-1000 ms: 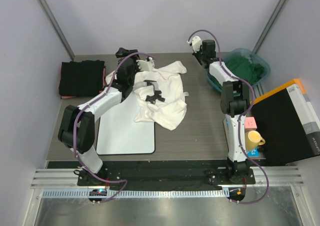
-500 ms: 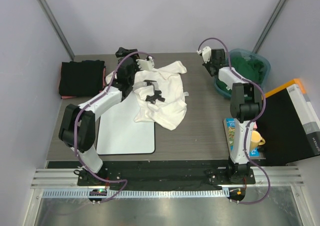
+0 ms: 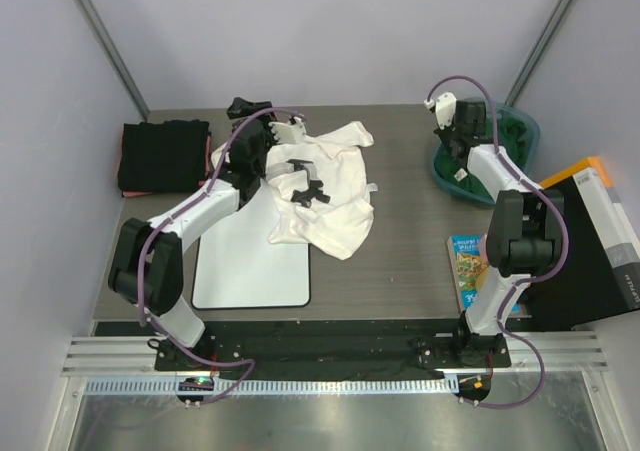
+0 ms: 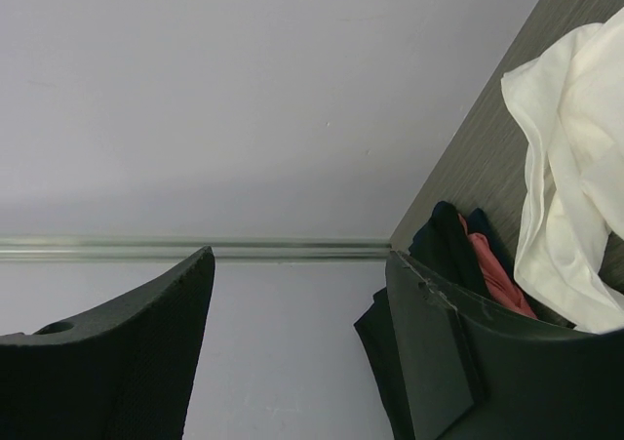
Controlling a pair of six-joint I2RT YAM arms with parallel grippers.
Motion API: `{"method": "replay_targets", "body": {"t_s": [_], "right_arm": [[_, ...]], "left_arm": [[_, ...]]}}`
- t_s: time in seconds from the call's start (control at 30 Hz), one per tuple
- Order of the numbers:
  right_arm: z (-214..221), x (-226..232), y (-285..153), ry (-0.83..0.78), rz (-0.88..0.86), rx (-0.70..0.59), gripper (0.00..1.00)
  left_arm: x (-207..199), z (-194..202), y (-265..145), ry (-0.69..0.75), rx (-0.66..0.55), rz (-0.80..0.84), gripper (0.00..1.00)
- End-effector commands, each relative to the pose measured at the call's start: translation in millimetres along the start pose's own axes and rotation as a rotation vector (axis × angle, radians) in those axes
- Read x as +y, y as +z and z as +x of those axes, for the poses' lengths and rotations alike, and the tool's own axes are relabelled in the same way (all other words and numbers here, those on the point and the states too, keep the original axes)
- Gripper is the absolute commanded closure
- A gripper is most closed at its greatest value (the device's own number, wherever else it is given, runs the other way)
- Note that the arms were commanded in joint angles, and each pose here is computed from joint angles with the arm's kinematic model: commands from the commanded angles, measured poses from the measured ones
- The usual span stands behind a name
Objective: Fold and stack the t-shirts
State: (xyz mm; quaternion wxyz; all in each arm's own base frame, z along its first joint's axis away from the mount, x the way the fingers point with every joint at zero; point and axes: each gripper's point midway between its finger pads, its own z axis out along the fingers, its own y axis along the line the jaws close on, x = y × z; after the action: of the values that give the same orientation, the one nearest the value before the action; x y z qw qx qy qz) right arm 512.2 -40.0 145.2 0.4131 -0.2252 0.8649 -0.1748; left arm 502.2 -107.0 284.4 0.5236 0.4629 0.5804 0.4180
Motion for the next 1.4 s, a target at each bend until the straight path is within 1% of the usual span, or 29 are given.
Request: {"method": "replay_targets", "body": {"t_s": [0.0, 0.1, 0.2, 0.23, 0.27, 0.33, 0.4, 0.43, 0.47, 0.53, 0.67, 0.77, 0.9, 0.93, 0.97, 1.03, 1.23, 1.3, 1.33, 1.37], "right_arm": [[-25.5, -5.0, -19.7, 0.012, -0.012, -0.083, 0.99], [-47.6, -7.6, -29.0, 0.011, -0.036, -0.153, 0.99], [-63.1, 14.5, -33.6, -0.005, -0.163, -0.201, 0.99], [-61.8, 33.4, -37.3, -0.01, -0.256, -0.196, 0.99], [-63.9, 41.9, -40.8, -0.025, -0.307, -0.201, 0.99], [-54.2, 72.5, -43.7, -0.05, -0.421, -0.167, 0.99], [-46.0, 88.7, -45.9, -0.075, -0.485, -0.144, 0.99], [-33.7, 100.6, -46.8, -0.076, -0.537, -0.097, 0.99], [-34.0, 105.9, -49.1, -0.078, -0.575, -0.095, 0.99], [-20.2, 114.5, -49.8, -0.083, -0.619, -0.04, 0.99], [3.6, 116.4, -52.1, -0.104, -0.627, 0.045, 0.99], [23.2, 107.6, -50.3, -0.097, -0.589, 0.111, 0.99], [44.3, 81.9, -47.9, -0.08, -0.497, 0.202, 0.99], [47.9, 81.4, -49.9, -0.082, -0.497, 0.222, 0.99], [53.0, 67.0, -49.8, -0.066, -0.471, 0.239, 0.99], [63.1, 54.2, -53.4, -0.051, -0.454, 0.278, 0.99], [87.7, 26.8, -54.6, -0.032, -0.388, 0.355, 0.99], [94.8, 18.2, -55.1, -0.027, -0.352, 0.383, 0.99], [96.0, 10.3, -52.1, -0.019, -0.317, 0.381, 0.99], [103.1, 1.1, -51.5, -0.019, -0.269, 0.407, 0.99]], "left_arm": [[32.8, -8.1, -17.6, -0.062, -0.023, -0.093, 0.29], [37.4, -9.3, -21.6, -0.074, -0.019, -0.105, 0.29], [35.4, -11.1, -25.1, -0.068, -0.021, -0.102, 0.29], [34.9, -13.3, -25.9, -0.065, -0.027, -0.1, 0.29], [34.6, -14.4, -26.9, -0.063, -0.03, -0.1, 0.29], [34.5, -16.0, -26.6, -0.057, -0.035, -0.098, 0.29], [34.5, -17.5, -24.8, -0.053, -0.038, -0.099, 0.29], [35.7, -17.7, -24.5, -0.051, -0.038, -0.102, 0.29], [36.2, -18.6, -23.7, -0.044, -0.04, -0.103, 0.29], [35.0, -20.6, -22.0, -0.037, -0.049, -0.101, 0.29], [34.7, -24.3, -17.9, -0.014, -0.064, -0.102, 0.29], [35.8, -26.0, -14.1, -0.011, -0.072, -0.103, 0.29], [35.7, -24.7, -9.0, -0.004, -0.07, -0.098, 0.3], [36.7, -22.3, -7.5, -0.004, -0.064, -0.099, 0.3], [37.2, -22.6, -6.7, -0.003, -0.067, -0.098, 0.3], [38.0, -21.6, -5.3, -0.001, -0.067, -0.098, 0.3], [41.6, -23.7, 2.9, -0.001, -0.075, -0.104, 0.3], [40.9, -25.9, 4.7, 0.0, -0.083, -0.101, 0.3], [42.2, -26.7, 5.0, 0.001, -0.085, -0.103, 0.3], [42.8, -27.3, 5.4, 0.0, -0.087, -0.104, 0.3]]}}
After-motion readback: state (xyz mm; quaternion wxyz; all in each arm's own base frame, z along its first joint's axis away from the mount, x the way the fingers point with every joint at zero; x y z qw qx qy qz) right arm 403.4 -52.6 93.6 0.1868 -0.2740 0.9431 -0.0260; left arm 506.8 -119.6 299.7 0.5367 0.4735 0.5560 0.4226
